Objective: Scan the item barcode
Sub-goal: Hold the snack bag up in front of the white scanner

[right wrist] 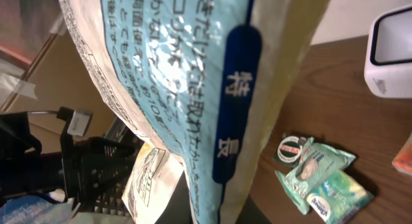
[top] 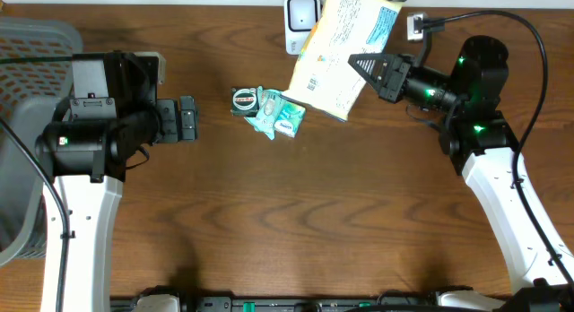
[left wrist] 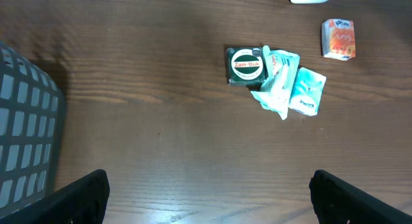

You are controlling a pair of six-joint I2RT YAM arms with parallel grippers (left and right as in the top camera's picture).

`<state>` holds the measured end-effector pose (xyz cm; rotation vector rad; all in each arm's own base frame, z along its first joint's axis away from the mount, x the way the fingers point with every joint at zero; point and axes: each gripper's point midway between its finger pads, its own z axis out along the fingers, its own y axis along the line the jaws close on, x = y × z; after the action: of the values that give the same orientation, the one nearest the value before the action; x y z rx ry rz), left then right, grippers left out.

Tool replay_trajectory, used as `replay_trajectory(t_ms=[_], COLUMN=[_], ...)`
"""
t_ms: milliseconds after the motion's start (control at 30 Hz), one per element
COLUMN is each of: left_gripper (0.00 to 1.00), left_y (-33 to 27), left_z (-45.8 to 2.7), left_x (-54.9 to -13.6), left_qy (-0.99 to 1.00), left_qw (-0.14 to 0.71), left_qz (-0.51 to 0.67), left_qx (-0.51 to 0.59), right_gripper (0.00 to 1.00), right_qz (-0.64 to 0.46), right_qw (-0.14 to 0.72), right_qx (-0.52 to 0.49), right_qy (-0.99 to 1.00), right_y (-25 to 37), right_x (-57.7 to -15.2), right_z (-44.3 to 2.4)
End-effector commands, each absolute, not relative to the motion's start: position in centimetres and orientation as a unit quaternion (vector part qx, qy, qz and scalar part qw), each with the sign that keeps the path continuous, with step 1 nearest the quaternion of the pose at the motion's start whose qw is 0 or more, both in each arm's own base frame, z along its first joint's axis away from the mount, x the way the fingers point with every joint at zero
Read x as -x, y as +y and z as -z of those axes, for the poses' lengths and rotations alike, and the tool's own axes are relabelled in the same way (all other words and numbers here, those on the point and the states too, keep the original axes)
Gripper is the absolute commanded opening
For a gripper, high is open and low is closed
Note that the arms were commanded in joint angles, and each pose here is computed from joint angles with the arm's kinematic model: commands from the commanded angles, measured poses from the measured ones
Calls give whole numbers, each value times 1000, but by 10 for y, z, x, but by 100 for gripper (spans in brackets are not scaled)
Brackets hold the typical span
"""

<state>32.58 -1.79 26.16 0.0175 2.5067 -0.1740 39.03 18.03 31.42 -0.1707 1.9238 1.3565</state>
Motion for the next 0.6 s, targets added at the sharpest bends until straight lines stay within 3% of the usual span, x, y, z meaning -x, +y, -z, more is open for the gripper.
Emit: replay_trajectory(t_ms=[0,567], left_gripper=[98,98], left_y=[-15,-15], left_z=[-263,-263], left_x=[-327,-327], left_qy=[949,949], left_qw=[311,311], left_qz=[60,60], left_qx=[-9,-9], right_gripper=[1,1], right_qz=[-534,-528], right_qw=[385,368], right_qx=[86,81], right_qy=[748,761], right_y=[183,183], right_x=[-385,-383], right_z=[-322,-310])
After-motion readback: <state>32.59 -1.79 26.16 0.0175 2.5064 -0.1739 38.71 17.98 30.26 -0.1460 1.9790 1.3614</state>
